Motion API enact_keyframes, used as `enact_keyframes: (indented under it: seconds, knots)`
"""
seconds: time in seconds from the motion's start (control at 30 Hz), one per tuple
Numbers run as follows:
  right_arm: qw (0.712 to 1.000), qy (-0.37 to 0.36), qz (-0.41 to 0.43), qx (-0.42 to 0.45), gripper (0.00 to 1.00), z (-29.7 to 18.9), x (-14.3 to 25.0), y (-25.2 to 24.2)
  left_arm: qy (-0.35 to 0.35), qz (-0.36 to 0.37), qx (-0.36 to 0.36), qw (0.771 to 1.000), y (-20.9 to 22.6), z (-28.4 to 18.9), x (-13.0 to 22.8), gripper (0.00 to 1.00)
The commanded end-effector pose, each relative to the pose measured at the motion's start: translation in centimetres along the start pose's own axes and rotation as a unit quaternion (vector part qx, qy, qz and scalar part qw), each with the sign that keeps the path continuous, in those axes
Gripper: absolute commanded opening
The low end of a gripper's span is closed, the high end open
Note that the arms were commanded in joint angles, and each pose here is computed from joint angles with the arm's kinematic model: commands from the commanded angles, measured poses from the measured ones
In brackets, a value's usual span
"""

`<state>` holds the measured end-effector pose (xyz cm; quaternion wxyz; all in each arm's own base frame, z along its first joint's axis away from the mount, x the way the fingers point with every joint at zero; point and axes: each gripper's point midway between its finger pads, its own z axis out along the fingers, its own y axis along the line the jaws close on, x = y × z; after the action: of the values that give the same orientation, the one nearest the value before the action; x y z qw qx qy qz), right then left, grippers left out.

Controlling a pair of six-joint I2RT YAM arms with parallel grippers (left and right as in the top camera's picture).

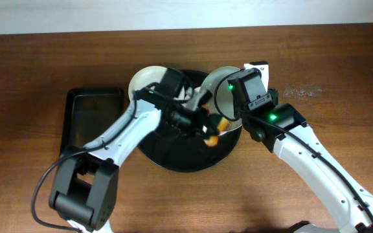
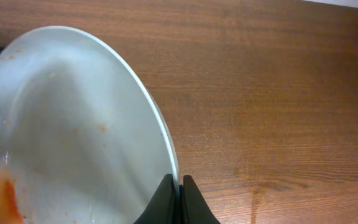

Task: Clean dirty plates on tray and stack at the side
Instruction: 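Scrub the tilted plate's face with the sponge in the left gripper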

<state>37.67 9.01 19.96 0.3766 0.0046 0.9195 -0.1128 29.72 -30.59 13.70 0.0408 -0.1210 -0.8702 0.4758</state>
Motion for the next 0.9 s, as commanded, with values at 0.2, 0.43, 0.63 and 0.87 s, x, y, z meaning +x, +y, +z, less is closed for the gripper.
enact_keyframes:
  seconds: [0.2,0.43,0.63,0.87]
  knots:
    - [0.999,-0.037,0.018,0.000,0.04,-2.0,-2.0,-0.6,-0.047,-0.144,0.116,0.982,-1.7,-5.9,-3.8,0.00]
    - [0.986,-0.131,-0.025,0.104,0.04,-5.4,-4.4,-0.3,-0.003,-0.135,0.182,0.974,-6.0,-5.0,-3.5,0.00]
    - [0.968,-0.183,-0.030,0.171,0.04,-8.2,-5.4,-0.6,-0.034,-0.135,0.158,0.978,-5.0,-4.9,-4.5,0.00]
    - [0.965,-0.209,0.006,0.155,0.04,-10.3,-6.6,-1.7,-0.026,-0.126,0.144,0.981,-5.6,-3.2,-3.9,0.00]
